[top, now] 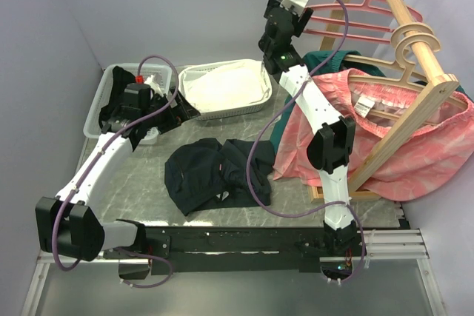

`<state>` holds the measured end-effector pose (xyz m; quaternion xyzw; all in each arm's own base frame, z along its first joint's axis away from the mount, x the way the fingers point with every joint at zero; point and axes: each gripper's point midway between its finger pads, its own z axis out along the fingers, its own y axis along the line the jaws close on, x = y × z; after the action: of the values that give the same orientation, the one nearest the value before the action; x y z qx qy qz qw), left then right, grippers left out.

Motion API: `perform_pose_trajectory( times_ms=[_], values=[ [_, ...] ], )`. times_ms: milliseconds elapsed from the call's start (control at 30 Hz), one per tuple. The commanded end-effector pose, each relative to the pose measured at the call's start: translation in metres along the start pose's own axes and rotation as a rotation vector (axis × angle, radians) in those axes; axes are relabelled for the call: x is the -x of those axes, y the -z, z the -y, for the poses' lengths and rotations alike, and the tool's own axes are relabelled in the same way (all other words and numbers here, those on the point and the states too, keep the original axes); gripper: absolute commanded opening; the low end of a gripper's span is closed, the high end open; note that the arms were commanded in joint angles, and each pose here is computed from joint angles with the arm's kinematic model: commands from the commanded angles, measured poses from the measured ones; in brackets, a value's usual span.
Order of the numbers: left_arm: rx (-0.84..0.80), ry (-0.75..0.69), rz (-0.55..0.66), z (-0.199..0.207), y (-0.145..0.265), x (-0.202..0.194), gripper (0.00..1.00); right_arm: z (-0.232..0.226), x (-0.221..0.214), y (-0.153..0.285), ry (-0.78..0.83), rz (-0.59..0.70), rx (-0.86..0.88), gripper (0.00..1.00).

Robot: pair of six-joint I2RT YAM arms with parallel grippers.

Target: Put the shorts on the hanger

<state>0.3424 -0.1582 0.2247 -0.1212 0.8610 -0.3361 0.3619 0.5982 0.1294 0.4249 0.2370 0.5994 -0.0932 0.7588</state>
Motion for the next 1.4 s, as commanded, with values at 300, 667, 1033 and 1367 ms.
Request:
perform_pose_trajectory(
  times_ms=[300,667,1033,1367],
  values=[
    [-0.036,-0.025,0.008,0.006,-0.002,0.003,0.99,-0.002,0.053,-0.020,-0.218,0.090,0.107,0.73],
    [-0.034,-0.024,0.008,0.006,-0.002,0.002,0.99,-0.005,0.059,-0.014,-0.211,0.090,0.154,0.46],
    [-0.039,-0.022,0.002,0.006,-0.003,0.001,0.99,-0.010,0.072,0.007,-0.179,0.112,0.181,0.26],
    [-0.046,-0.027,0.000,0.007,-0.001,0.000,0.99,-0.019,0.085,0.028,-0.111,0.142,0.195,0.15]
  ],
)
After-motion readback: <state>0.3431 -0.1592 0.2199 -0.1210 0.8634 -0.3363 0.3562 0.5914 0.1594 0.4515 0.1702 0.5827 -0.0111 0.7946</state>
